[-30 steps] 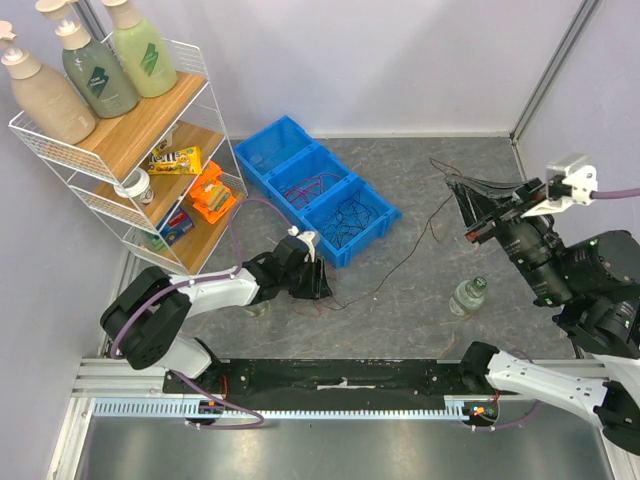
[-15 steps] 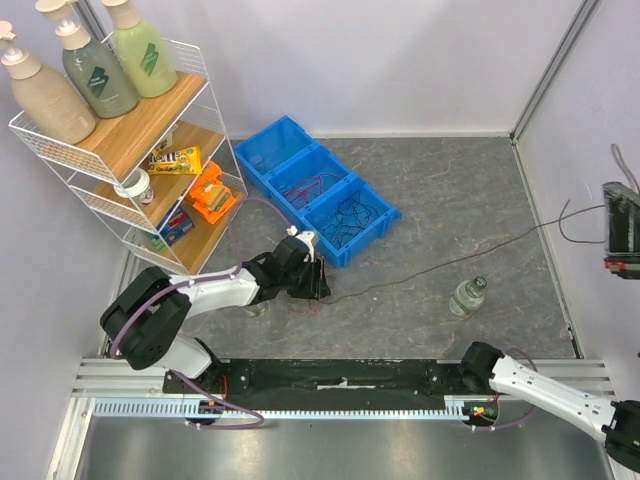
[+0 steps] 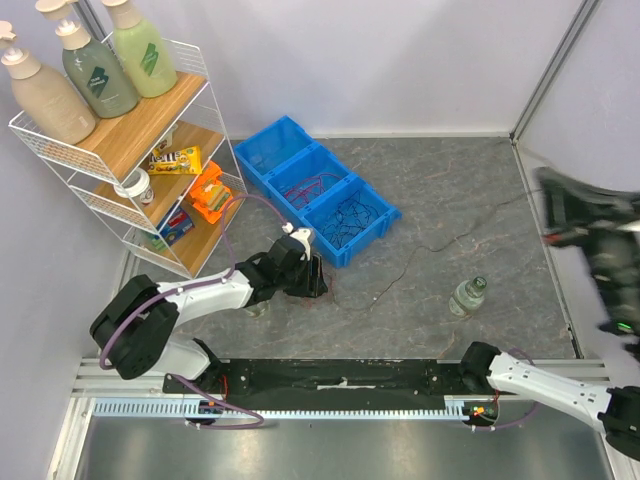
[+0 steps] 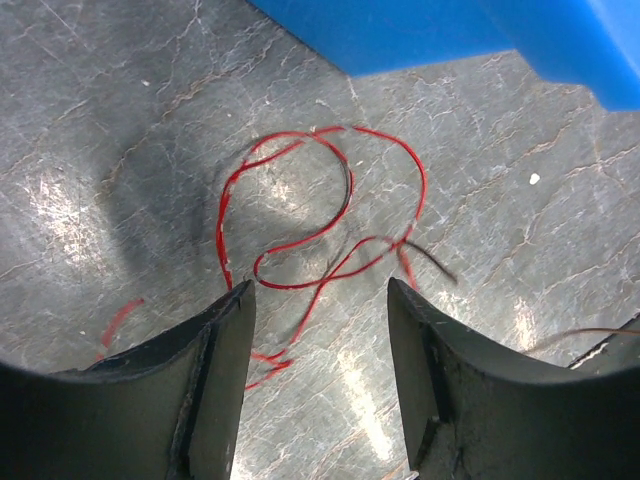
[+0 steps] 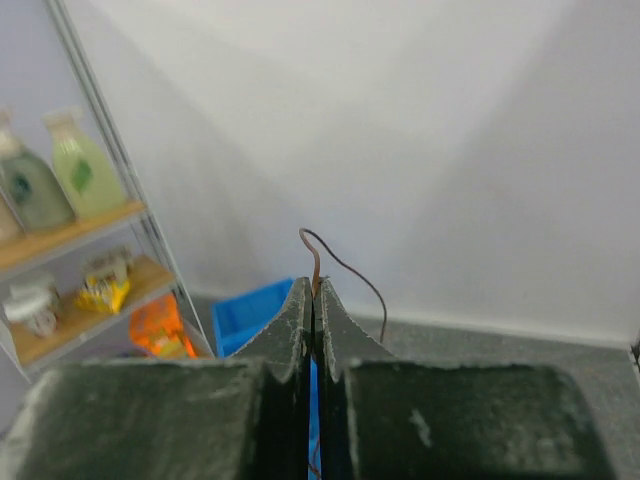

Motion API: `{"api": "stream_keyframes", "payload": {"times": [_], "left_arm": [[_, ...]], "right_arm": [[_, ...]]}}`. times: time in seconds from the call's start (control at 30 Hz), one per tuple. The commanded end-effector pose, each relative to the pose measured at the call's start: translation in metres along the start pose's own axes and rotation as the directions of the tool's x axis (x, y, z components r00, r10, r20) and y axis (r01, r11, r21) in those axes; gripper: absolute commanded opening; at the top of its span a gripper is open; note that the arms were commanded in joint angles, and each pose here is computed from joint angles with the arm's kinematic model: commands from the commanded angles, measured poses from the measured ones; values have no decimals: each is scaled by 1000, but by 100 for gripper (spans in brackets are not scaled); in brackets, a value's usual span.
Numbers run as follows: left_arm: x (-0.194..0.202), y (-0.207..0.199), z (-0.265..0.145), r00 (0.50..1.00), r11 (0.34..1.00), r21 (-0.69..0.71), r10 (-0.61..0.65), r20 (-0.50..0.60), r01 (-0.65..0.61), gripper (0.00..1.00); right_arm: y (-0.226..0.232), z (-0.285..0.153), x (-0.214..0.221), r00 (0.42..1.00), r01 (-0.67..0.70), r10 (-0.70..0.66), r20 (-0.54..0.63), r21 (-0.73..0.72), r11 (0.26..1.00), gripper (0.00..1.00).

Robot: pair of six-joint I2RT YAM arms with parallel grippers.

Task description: Untangle the cables

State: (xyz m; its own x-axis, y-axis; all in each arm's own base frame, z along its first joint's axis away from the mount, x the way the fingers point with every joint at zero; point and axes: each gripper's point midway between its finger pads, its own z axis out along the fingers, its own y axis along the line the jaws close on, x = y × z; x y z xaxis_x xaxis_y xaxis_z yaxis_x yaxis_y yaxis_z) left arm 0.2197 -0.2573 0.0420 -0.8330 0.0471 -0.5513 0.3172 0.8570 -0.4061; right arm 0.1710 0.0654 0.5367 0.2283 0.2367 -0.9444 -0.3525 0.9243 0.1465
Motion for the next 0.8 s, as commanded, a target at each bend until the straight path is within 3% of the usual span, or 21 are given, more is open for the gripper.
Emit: {"api": "stream_keyframes", "payload": {"times": [0.0, 0.2, 0.37, 0.53, 0.63, 0.77], "left_arm": [[-1, 6, 5, 1000, 999, -22, 29, 10, -29, 61], [-6, 9, 4, 999, 998, -38, 46, 19, -45, 61], [6, 19, 11, 998, 995, -77, 54, -26, -56, 62], [11, 30, 13, 999, 992, -120, 30, -31, -33, 62], [9, 27, 11, 999, 994, -109, 30, -23, -32, 62], [4, 25, 9, 999, 993, -115, 37, -20, -39, 62]], "right_arm": [[-64, -66, -93, 963, -140, 117, 242, 79, 987, 0], [-68, -77, -91, 953, -173, 152, 260, 57, 983, 0], [-72, -100, -124, 917, -204, 199, 346, -24, 979, 0], [-89, -119, -144, 889, -228, 215, 405, -16, 973, 0], [-82, -108, -132, 891, -246, 234, 390, -19, 969, 0], [-55, -81, -113, 939, -173, 179, 293, -48, 984, 0]]}}
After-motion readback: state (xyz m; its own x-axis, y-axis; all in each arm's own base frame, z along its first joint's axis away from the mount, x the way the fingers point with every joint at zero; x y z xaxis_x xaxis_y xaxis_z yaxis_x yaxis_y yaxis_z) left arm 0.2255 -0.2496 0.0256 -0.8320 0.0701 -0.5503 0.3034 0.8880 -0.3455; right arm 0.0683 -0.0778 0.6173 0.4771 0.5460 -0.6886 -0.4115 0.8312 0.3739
